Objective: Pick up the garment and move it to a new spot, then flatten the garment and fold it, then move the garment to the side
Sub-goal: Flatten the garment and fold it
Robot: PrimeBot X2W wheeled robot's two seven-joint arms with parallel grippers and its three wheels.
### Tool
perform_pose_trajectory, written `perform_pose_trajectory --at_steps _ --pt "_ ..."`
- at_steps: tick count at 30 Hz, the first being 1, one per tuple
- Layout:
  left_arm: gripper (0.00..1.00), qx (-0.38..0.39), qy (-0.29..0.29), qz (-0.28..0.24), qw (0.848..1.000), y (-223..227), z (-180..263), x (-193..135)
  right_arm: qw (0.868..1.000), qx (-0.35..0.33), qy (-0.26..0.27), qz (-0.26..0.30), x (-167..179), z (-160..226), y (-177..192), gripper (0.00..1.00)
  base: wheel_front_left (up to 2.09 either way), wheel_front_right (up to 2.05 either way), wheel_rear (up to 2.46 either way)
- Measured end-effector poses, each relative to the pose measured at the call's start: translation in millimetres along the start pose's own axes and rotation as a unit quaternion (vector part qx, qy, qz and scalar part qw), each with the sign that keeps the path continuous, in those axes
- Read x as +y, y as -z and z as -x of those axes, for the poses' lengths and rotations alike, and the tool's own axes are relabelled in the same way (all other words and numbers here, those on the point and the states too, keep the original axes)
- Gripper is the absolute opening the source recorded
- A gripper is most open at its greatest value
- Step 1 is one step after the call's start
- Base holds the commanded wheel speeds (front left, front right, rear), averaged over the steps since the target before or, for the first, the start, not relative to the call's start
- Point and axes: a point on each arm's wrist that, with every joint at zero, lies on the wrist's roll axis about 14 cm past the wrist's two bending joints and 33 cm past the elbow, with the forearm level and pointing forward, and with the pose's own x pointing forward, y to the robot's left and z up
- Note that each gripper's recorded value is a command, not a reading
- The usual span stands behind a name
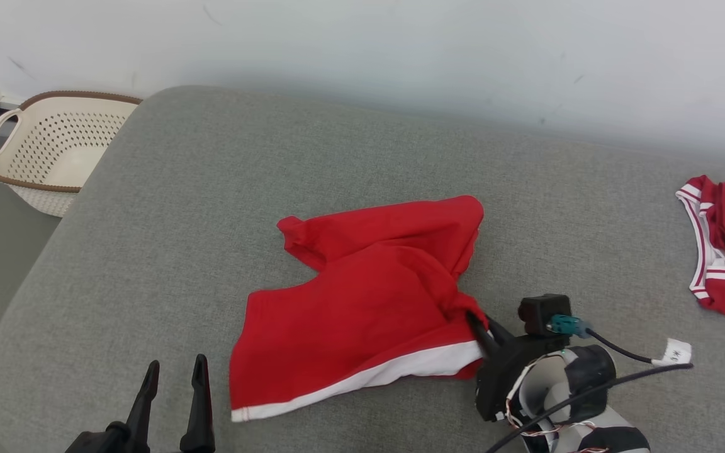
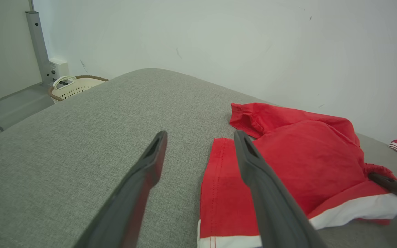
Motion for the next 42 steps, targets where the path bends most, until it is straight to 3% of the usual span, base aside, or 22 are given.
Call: perform_pose_trajectory --at_steps 8,16,28,29,30,42 --pt "1.00 0.006 0.006 0.006 1.000 5 1 -6 0.997 -0.061 0.051 0.004 -37 19 -18 0.00 0.00 0.00 0.00" --pt "1.00 0.015 0.027 0.012 0.999 13 -1 -21 0.992 -0.075 0.105 0.003 -59 61 -7 0.00 0.00 0.00 0.00" --pt "1.00 0.018 0.047 0.018 0.999 16 -3 -35 0.988 -0.057 0.138 -0.041 -25 116 8 0.00 0.00 0.00 0.00" --pt "1.00 0.019 0.048 0.018 0.999 16 -3 -35 0.988 -0.062 0.139 -0.042 -24 119 6 0.07 0.00 0.00 0.00" --pt "1.00 0.019 0.048 0.018 0.998 16 -3 -36 0.987 -0.068 0.139 -0.043 -23 121 2 0.97 0.00 0.00 0.00" --pt "1.00 0.014 0.057 0.019 0.998 13 -3 -41 0.971 -0.167 0.167 -0.032 -33 146 -41 1.00 0.00 0.00 0.00"
